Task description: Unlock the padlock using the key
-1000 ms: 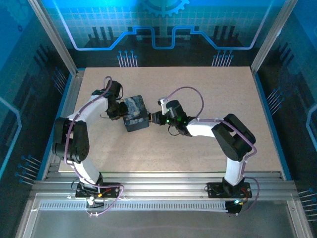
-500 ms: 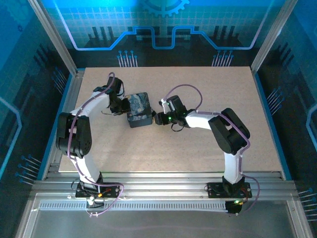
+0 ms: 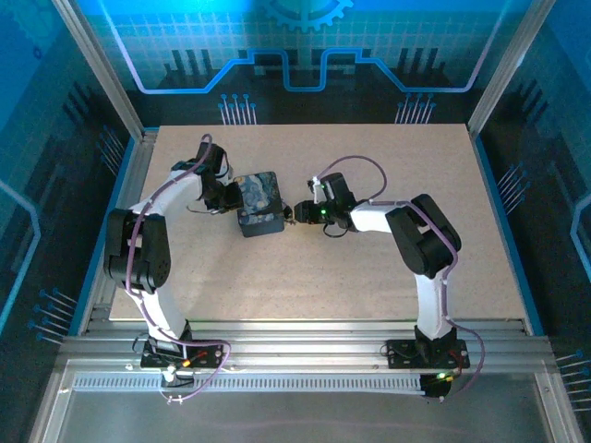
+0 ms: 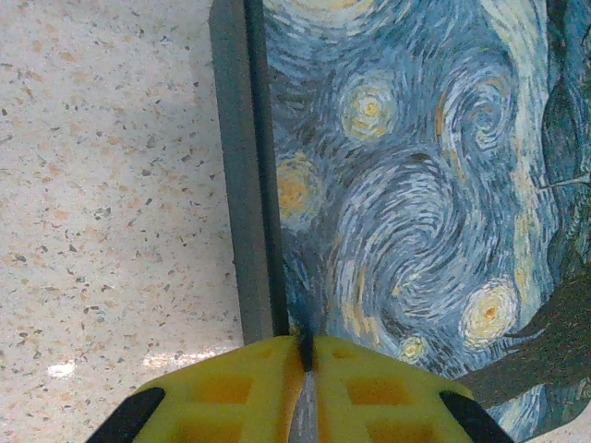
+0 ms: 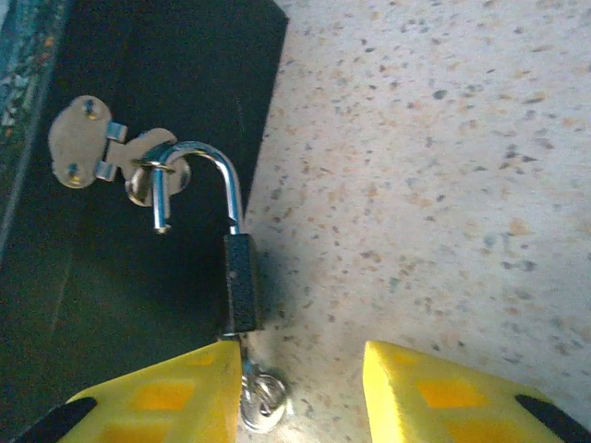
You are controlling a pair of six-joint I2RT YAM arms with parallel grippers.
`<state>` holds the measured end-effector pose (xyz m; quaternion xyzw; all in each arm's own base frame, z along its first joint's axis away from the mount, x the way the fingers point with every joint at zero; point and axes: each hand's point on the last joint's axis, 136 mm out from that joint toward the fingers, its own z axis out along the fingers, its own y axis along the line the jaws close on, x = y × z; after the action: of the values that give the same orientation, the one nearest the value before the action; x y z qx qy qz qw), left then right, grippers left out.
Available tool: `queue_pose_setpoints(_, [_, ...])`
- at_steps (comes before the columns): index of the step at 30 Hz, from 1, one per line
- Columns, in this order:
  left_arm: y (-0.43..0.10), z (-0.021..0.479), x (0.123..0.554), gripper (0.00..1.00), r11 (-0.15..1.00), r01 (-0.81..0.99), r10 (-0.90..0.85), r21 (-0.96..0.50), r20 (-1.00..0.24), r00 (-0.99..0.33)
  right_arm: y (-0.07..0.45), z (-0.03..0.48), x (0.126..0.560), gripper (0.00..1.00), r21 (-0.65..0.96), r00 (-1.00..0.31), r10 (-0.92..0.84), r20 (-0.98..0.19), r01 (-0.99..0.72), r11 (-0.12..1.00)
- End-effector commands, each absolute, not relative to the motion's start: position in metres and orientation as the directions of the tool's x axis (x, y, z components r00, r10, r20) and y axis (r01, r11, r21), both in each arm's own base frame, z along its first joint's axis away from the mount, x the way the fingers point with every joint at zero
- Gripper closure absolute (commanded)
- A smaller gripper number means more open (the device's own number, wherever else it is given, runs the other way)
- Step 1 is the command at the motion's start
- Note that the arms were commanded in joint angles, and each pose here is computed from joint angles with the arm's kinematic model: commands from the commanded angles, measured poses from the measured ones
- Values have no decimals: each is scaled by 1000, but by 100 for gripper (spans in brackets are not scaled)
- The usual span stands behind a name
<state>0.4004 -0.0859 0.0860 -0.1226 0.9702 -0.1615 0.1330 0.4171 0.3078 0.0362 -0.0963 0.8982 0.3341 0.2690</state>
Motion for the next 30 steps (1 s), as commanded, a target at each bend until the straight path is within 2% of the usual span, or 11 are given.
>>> queue_pose_setpoints(1, [-75,45,380,86,933,-231,-270,-276,-110,-957,324,48,424,60,608,-827,31,-562,-387,693])
queue_pose_setpoints(11, [-73,43,376,86,932,-232,-269,-280,-104,-957,342,31,427,64,608,-842,-12,-540,-400,686])
queue_pose_setpoints(22, [-62,43,377,87,924,-258,-297,-283,-103,-949,343,25,420,100,620,-844,-15,-536,-406,672])
queue_pose_setpoints(30, [-66,41,374,87,914,-262,-302,-310,-89,-949,306,44,428,100,568,-764,139,-630,-331,753])
